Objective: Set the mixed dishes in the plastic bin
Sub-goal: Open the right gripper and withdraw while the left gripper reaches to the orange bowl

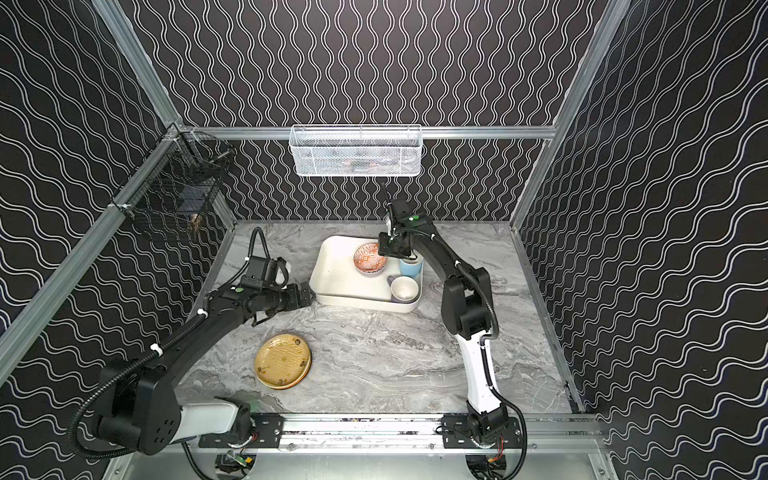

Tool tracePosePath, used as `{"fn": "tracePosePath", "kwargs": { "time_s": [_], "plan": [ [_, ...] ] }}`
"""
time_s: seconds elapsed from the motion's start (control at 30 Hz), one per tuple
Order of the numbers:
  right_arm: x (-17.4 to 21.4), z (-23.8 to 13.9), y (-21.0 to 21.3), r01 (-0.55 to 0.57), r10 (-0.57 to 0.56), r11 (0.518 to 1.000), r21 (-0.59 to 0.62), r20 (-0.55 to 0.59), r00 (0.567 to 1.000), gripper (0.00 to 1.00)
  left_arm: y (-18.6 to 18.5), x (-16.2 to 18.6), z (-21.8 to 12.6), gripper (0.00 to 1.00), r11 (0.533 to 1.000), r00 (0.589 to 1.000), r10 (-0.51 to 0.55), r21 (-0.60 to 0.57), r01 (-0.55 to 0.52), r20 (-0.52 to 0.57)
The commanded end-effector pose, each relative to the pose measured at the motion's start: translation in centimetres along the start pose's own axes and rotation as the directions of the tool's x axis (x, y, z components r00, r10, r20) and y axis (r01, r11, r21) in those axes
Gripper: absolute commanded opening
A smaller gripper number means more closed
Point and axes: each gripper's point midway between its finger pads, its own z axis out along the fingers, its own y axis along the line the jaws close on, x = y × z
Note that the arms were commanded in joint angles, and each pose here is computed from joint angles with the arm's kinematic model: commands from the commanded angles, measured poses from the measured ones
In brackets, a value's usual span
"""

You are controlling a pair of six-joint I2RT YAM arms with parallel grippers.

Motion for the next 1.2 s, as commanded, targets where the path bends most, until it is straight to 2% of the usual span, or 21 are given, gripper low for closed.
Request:
{"fn": "tracePosePath", "kwargs": {
  "time_s": [0.0,0.1,0.27,0.43,0.6,0.8,1.03,1.17],
  "plan": [
    [-0.2,-2.4,0.4,0.024,-0.023,1.000,-0.004,0.037,0.999,0.48,-1.0,-1.3,-0.1,0.98,0.999,1.000,-0.008,0.039,0.007,0.027],
    [0.9,-4.8,0.0,0.024,-0.025,1.000,0.012,0.061,0.998,0.54,-2.0,-2.6,0.2,0.95,0.998,0.999,-0.023,0.059,0.021,0.036],
    [4.1,-9.0,-0.6,0.004,-0.003,1.000,-0.009,0.127,0.992,0.55,-5.2,-5.1,1.2,0.92,0.997,0.999,-0.009,0.076,0.005,0.050],
    [8.5,-11.1,-2.3,-0.016,0.015,1.000,0.003,0.134,0.991,0.55,-9.0,-7.3,3.4,0.84,0.998,0.997,0.046,0.043,-0.048,0.056],
    [12.8,-12.1,-3.2,-0.029,0.034,0.999,-0.040,0.129,0.991,0.56,-11.1,-9.0,8.0,0.79,0.996,0.996,0.089,-0.030,-0.088,0.022],
    [15.5,-13.2,-4.7,-0.025,0.026,1.000,-0.008,0.149,0.989,0.57,-11.7,-9.7,13.8,0.76,0.991,0.996,0.091,-0.099,-0.093,-0.025],
    [16.3,-13.8,-4.7,-0.006,0.010,1.000,-0.027,0.162,0.987,0.57,-12.6,-10.2,16.6,0.72,0.990,0.997,0.076,-0.116,-0.079,-0.034],
    [16.3,-13.5,-4.6,0.005,0.000,0.999,-0.032,0.151,0.988,0.57,-13.9,-9.8,17.2,0.66,0.992,0.996,0.078,-0.098,-0.082,-0.040]
  ]
}}
